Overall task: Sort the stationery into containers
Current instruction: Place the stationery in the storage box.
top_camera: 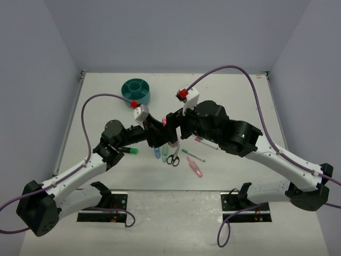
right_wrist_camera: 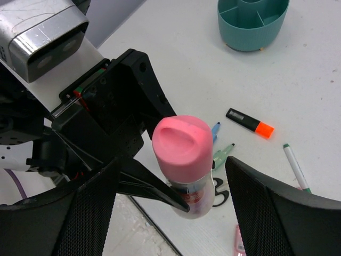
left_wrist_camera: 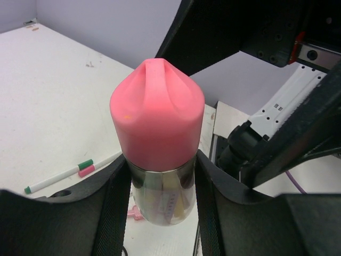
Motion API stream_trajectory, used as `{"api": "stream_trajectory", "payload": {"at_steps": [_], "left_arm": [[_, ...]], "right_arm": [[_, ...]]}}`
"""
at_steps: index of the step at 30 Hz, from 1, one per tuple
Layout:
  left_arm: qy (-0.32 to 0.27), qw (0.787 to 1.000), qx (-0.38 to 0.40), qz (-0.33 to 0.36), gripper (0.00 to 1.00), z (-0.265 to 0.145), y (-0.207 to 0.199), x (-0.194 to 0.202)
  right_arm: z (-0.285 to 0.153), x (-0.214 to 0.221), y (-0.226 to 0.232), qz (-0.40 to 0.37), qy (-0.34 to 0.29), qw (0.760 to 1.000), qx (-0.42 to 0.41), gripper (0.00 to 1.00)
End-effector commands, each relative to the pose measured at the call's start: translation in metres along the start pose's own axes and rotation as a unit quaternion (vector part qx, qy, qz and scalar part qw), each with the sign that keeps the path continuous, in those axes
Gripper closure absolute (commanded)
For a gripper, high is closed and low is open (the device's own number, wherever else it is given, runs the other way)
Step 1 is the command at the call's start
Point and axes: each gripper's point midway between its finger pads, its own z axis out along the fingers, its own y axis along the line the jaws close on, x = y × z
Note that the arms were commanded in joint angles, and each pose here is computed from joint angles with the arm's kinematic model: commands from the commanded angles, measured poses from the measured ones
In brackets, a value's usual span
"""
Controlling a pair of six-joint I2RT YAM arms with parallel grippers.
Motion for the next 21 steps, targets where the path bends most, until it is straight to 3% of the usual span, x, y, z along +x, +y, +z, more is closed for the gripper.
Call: {"api": "stream_trajectory", "payload": {"at_steps": [1, 6, 12, 15, 18, 20, 21], "left_arm": [[-0.04, 0.998, -0.054, 0.019, 1.0, -0.001, 0.016, -0.02], [-0.043, 0.975, -0.217, 0.024, 1.0, -0.005, 0.074, -0.037], [-0.065, 0.911, -0.408, 0.023, 1.0, -0.014, 0.144, -0.074], [-0.094, 0.841, -0.532, 0.025, 1.0, -0.037, 0.192, -0.102], [-0.118, 0.788, -0.604, 0.018, 1.0, -0.058, 0.249, -0.133], [-0.117, 0.759, -0.641, 0.012, 1.0, -0.076, 0.28, -0.129], [-0.144, 0.744, -0.653, 0.009, 1.0, -0.084, 0.297, -0.145]], "right_arm": [[-0.017, -0.017, -0.01, 0.037, -0.044, 0.998, 0.032, 0.13], [-0.066, -0.04, -0.038, 0.073, -0.123, 0.987, 0.079, 0.01], [-0.101, -0.027, -0.063, 0.086, -0.165, 0.977, 0.103, 0.01], [-0.097, -0.005, -0.066, 0.077, -0.146, 0.981, 0.098, 0.01], [-0.092, 0.011, -0.066, 0.078, -0.132, 0.984, 0.089, 0.01], [-0.09, 0.02, -0.066, 0.077, -0.126, 0.985, 0.086, 0.01], [-0.091, 0.025, -0.066, 0.08, -0.125, 0.986, 0.078, 0.01]]}}
